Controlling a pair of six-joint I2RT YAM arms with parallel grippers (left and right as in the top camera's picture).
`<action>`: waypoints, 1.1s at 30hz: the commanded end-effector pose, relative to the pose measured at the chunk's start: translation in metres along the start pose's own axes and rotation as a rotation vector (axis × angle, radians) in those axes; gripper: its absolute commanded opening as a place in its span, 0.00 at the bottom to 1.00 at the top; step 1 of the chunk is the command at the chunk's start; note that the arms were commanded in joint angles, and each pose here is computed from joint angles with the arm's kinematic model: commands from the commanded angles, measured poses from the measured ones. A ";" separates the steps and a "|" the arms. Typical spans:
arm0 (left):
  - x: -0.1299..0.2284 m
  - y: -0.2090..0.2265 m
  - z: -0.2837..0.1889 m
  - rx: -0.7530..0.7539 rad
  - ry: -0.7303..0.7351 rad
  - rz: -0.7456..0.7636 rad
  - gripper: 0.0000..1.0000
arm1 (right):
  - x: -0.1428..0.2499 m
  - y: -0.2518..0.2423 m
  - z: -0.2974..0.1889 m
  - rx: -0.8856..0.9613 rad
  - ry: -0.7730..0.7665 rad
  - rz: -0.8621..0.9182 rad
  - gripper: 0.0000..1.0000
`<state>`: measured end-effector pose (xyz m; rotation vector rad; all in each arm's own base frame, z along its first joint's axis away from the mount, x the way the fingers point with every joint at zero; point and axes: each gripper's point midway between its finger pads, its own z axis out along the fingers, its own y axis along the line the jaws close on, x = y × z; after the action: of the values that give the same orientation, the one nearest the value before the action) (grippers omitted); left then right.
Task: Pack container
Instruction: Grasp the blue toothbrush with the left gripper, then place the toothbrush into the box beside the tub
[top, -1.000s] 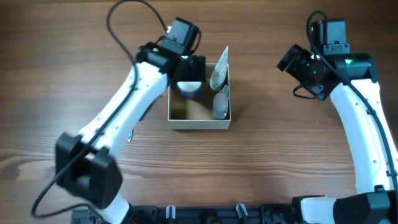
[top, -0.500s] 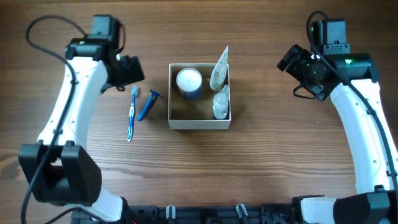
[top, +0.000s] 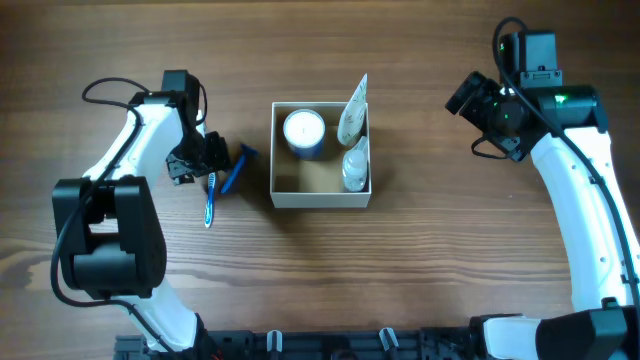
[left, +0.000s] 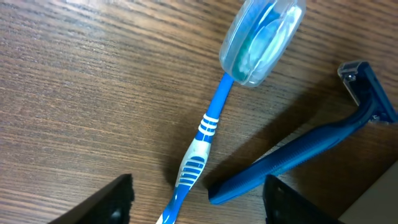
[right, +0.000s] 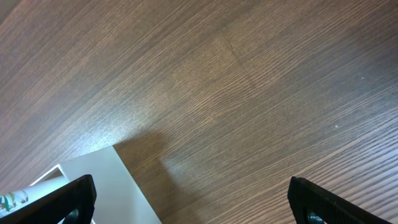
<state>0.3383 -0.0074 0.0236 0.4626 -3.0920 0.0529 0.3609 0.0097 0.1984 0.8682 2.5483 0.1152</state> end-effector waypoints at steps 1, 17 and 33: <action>0.000 0.002 0.004 -0.009 0.005 0.020 0.59 | -0.001 0.001 0.000 -0.006 0.000 0.003 1.00; 0.018 0.009 0.042 -0.034 0.082 0.042 0.31 | -0.001 0.001 0.000 -0.006 0.000 0.004 1.00; 0.014 -0.010 -0.042 0.012 0.017 0.067 0.04 | -0.001 0.001 0.000 -0.006 0.000 0.004 1.00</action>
<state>0.3023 -0.0055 0.0126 0.3766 -2.9462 -0.0060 0.3610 0.0097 0.1984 0.8685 2.5479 0.1160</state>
